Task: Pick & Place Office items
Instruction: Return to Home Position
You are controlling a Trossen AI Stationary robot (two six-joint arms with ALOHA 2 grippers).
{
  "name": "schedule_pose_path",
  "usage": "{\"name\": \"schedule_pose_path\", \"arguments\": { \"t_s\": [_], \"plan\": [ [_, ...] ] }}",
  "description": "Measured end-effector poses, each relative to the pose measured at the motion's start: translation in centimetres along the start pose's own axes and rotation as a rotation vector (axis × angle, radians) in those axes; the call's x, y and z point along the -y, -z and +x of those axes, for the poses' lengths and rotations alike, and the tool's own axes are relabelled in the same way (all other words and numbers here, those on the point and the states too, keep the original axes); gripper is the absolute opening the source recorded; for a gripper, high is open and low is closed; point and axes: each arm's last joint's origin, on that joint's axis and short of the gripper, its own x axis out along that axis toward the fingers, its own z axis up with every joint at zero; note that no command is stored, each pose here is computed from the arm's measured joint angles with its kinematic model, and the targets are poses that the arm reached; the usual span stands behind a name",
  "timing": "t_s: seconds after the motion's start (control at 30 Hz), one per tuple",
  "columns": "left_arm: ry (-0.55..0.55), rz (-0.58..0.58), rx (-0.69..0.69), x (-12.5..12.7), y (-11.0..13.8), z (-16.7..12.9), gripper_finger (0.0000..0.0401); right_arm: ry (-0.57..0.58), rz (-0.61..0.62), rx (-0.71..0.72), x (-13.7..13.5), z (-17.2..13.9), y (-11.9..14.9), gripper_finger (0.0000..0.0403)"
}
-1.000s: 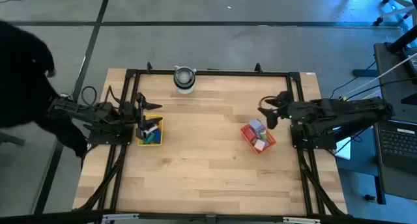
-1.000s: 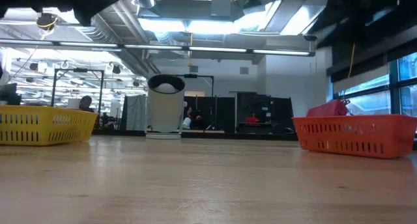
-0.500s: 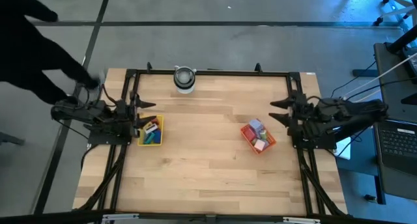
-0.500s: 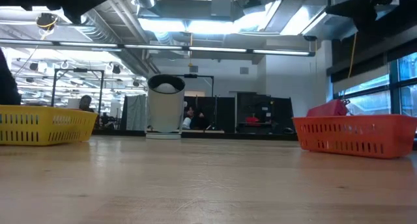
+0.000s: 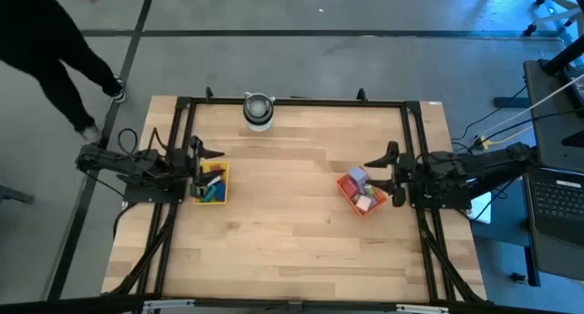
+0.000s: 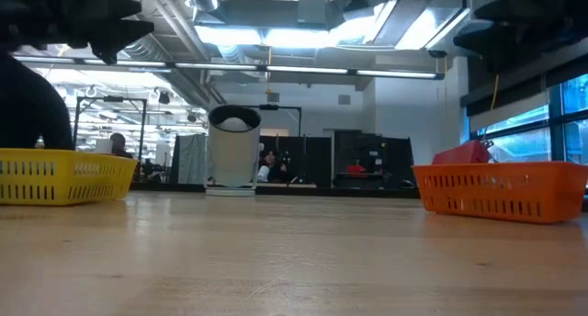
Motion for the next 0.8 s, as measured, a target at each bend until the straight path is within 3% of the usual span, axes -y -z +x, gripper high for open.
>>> {"name": "schedule_pose_path", "arguments": {
  "t_s": [0.3,0.8],
  "plan": [
    [0.023,0.012,0.013,0.0,0.3,-0.1,0.0235,-0.196,-0.102,0.063,-0.3,0.5,2.4,0.0255],
    [-0.055,0.026,-0.076,-0.5,2.7,0.1,0.0235,-0.201,-0.114,0.121,0.2,0.6,4.9,0.0235]
  ]
}}
